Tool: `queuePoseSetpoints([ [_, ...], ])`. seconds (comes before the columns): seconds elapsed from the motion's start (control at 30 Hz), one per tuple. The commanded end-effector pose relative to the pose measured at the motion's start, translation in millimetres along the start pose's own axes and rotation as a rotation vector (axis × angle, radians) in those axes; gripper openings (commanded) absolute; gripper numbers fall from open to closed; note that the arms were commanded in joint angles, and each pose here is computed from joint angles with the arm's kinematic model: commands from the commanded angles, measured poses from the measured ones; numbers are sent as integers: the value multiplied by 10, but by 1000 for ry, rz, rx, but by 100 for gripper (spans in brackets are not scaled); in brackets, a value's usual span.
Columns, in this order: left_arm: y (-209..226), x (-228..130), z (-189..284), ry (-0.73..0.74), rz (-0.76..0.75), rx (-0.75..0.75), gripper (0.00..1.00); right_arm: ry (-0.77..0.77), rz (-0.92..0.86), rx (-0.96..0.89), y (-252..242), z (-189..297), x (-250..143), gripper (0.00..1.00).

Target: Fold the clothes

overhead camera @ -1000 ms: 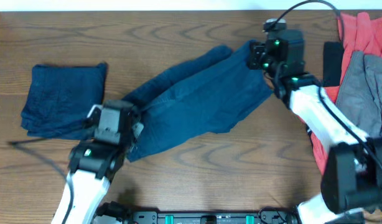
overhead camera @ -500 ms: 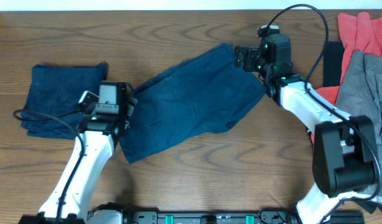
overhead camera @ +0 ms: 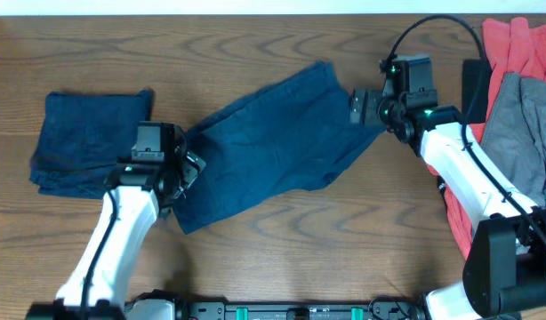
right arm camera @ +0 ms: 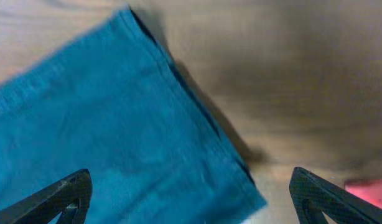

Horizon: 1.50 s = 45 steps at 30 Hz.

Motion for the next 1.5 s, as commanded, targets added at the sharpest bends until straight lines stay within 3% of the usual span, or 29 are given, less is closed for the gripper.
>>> queuePoseSetpoints([
  [0.0, 118, -73, -213, 66, -23, 94, 98, 22, 11, -3, -23, 13, -23, 99],
  [0.27, 230, -123, -629, 129, -22, 239, 98, 56, 9, -4, -26, 15, -84, 99],
  [0.5, 221, -117, -877, 137, -26, 256, 98, 82, 7, -6, -28, 18, -128, 99],
  [0.67, 167, -99, -888, 155, -89, 210, 99, 96, 6, -10, -34, 20, -154, 99],
  [0.8, 18, -215, -888, 281, -221, 72, 91, 99, 7, -32, -56, 21, -159, 99],
  [0.97, -40, -223, -859, 322, -349, -8, 98, 98, -5, -105, -129, 27, -161, 99],
  [1.3, 35, 163, -679, 243, -229, -58, 98, 103, -5, -105, -130, 27, -169, 99],
  [1.47, 58, 174, -706, 248, -265, -54, 98, 105, -5, -106, -130, 28, -173, 99],
])
Point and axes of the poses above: each gripper's point midway between its finger pads, its own z axis back along the fingers, its own y axis along the line the jaws close on, x = y × z, the point moved 7 cm from there along z, back along the fingers, and after that the axes turned 12 degrees about z, right-handed, at the moved point
